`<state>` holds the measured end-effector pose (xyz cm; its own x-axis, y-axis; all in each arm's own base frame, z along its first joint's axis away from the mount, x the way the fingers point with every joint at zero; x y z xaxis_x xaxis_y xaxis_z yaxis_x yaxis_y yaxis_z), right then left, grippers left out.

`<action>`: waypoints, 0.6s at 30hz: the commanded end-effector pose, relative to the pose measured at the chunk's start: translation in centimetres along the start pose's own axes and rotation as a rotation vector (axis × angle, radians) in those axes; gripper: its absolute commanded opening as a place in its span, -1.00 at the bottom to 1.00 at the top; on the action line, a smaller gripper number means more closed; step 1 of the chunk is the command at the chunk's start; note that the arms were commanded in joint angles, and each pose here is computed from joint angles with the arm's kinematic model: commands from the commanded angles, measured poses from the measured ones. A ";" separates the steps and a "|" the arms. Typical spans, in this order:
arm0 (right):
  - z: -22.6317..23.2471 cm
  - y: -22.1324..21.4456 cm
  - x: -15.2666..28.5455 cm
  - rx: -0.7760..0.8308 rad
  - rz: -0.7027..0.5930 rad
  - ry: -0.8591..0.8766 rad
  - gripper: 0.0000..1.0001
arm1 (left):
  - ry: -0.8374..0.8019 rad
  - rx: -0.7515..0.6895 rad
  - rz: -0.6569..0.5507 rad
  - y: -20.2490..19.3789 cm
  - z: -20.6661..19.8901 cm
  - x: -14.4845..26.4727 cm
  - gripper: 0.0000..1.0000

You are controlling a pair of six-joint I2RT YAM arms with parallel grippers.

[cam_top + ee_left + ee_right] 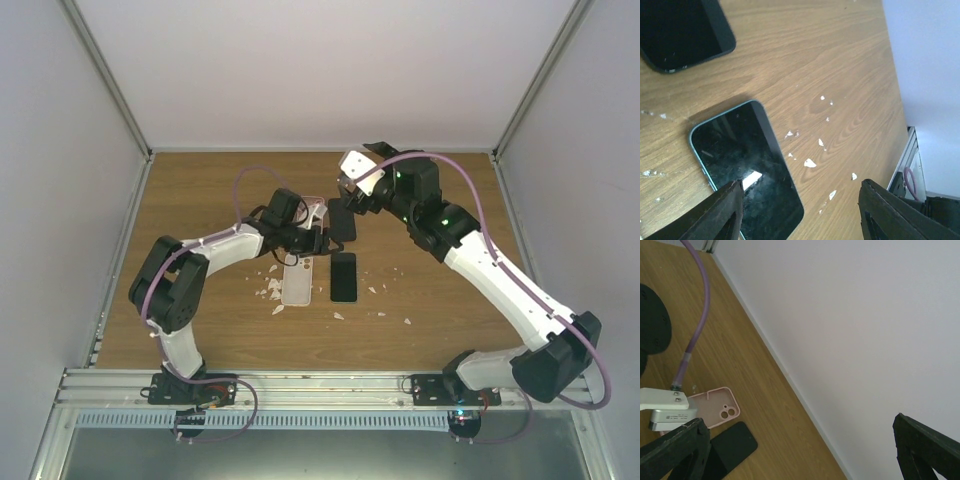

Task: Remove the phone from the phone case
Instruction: Reset both arms

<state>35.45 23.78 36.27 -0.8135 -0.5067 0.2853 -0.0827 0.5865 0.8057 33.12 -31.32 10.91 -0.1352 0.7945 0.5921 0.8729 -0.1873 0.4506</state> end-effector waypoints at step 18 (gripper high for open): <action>-7.2 -0.8 -0.4 -0.291 -0.012 -0.068 0.99 | 0.057 -0.248 -0.321 9.6 -3.3 16.2 0.98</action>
<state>39.65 19.83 38.60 -0.8590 -0.4467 0.2500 0.0312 0.4417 0.8966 37.41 -23.84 23.80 -0.3891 0.8012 0.4547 0.6969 -0.0667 0.7140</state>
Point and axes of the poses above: each gripper's point midway between its finger pads, its own x axis back along the fingers, its own z axis along the line the jaws close on, y = z × x, the point moved 1 cm from there along x, back along the fingers, and after that the axes turned 9 degrees about -x, right-handed, at the moved point
